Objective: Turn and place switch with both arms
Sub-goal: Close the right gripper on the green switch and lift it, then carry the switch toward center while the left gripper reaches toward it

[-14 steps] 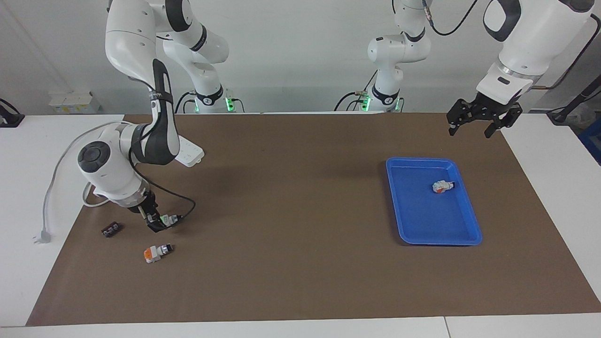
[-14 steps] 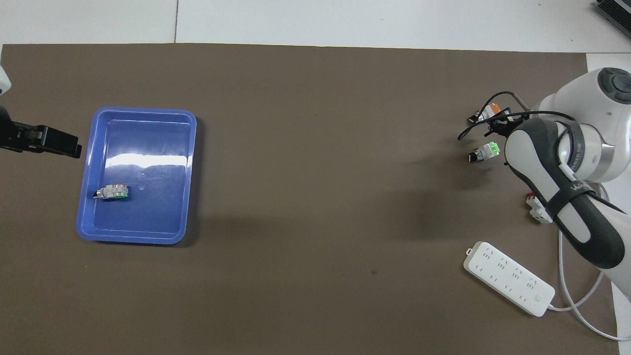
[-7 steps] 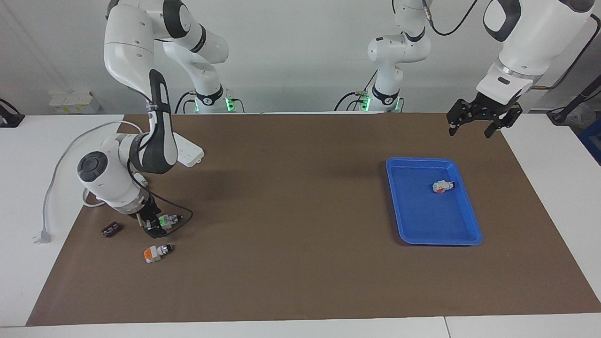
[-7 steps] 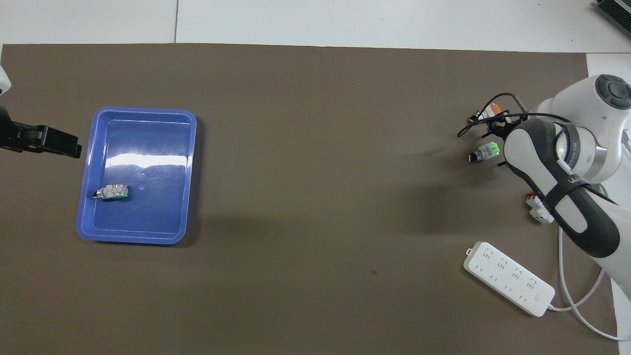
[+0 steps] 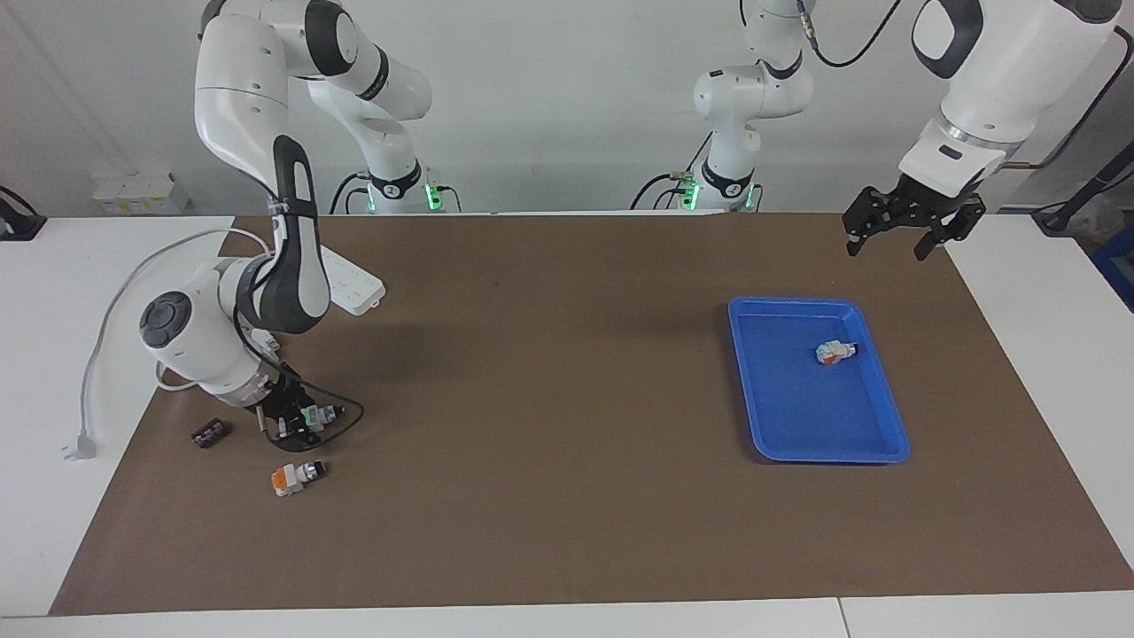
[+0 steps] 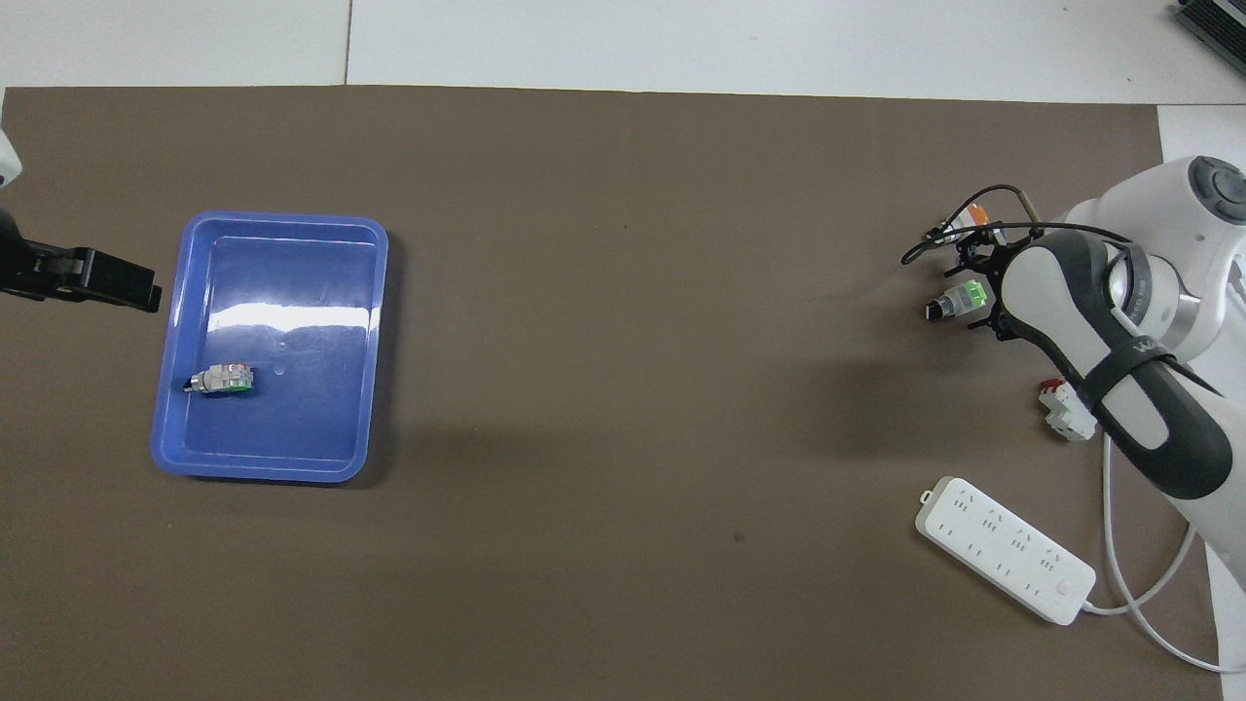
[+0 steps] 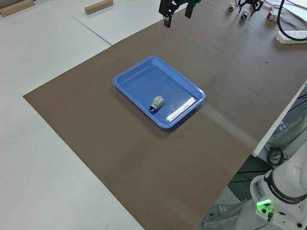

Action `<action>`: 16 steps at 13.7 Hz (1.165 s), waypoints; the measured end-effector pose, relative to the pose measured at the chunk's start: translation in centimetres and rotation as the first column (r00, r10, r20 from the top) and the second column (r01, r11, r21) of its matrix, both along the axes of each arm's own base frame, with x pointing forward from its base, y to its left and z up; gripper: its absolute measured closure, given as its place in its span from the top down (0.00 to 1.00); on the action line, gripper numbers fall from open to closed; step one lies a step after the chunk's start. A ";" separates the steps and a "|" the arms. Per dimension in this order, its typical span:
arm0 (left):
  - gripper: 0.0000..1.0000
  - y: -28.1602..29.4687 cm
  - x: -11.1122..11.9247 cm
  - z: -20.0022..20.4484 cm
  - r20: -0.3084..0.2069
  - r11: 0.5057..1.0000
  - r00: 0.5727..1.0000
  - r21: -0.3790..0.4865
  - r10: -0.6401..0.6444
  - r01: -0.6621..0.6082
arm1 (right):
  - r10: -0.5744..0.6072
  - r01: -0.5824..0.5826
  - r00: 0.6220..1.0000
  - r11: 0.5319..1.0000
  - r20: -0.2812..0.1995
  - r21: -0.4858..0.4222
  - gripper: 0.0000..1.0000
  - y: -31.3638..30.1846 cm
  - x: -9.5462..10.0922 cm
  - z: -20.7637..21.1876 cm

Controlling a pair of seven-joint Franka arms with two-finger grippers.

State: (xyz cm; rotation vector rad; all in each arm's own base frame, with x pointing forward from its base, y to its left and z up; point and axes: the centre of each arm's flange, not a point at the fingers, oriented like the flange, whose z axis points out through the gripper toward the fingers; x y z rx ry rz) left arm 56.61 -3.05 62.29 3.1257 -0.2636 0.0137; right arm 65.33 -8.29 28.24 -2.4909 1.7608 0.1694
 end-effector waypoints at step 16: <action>1.00 -0.5 -0.1 0.0 -0.001 1.000 1.000 0.000 -0.009 0.009 | 0.049 -0.041 0.997 0.990 -0.056 0.134 0.41 7.5 -1.9 9.1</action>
